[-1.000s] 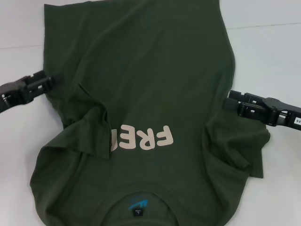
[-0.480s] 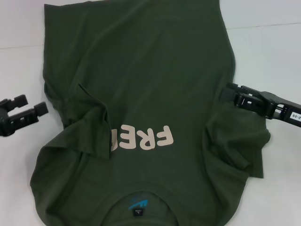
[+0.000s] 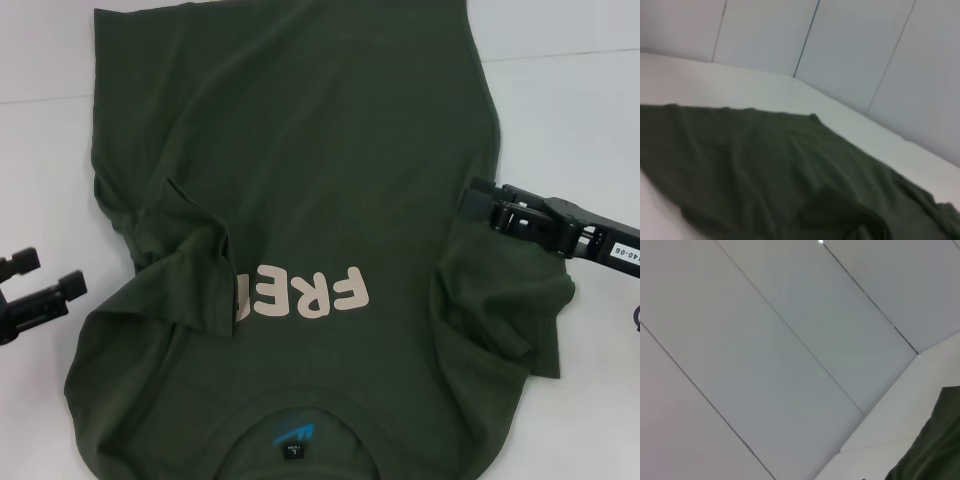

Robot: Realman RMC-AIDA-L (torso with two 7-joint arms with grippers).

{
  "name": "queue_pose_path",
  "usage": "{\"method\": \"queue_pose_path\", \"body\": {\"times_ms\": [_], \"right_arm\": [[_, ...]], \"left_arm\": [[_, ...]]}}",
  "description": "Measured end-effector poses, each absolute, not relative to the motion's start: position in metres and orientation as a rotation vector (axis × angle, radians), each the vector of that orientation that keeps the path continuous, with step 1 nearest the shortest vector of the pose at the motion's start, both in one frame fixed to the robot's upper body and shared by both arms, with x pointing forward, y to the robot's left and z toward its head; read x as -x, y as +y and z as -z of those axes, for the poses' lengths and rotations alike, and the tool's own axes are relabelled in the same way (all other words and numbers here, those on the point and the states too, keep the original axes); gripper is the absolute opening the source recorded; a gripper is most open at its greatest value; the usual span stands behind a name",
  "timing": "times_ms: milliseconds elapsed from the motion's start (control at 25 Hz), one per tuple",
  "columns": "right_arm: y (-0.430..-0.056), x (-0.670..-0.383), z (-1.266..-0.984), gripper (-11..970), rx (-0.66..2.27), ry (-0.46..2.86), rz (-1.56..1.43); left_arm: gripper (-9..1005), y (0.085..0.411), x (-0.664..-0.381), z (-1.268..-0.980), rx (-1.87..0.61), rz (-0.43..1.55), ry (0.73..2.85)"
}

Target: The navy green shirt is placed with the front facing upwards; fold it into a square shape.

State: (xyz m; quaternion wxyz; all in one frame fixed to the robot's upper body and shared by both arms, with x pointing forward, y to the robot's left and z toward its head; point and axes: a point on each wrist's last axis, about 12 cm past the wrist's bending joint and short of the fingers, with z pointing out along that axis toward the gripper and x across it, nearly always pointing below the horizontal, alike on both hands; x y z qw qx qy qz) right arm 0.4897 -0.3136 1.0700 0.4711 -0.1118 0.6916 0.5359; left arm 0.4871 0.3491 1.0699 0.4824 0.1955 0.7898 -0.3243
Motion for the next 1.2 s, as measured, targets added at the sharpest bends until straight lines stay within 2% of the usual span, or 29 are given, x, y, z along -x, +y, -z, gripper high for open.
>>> {"method": "queue_pose_path", "body": {"times_ms": [360, 1200], "right_arm": [[-0.313, -0.489, -1.07, 941, 0.271, 1.692, -1.316], [-0.314, -0.487, -1.069, 939, 0.254, 1.683, -1.313]], "left_arm": [[887, 0.348, -0.483, -1.05, -0.496, 0.707, 2.014], [888, 0.332, -0.48, -1.046, -0.583, 0.789, 1.994]]}}
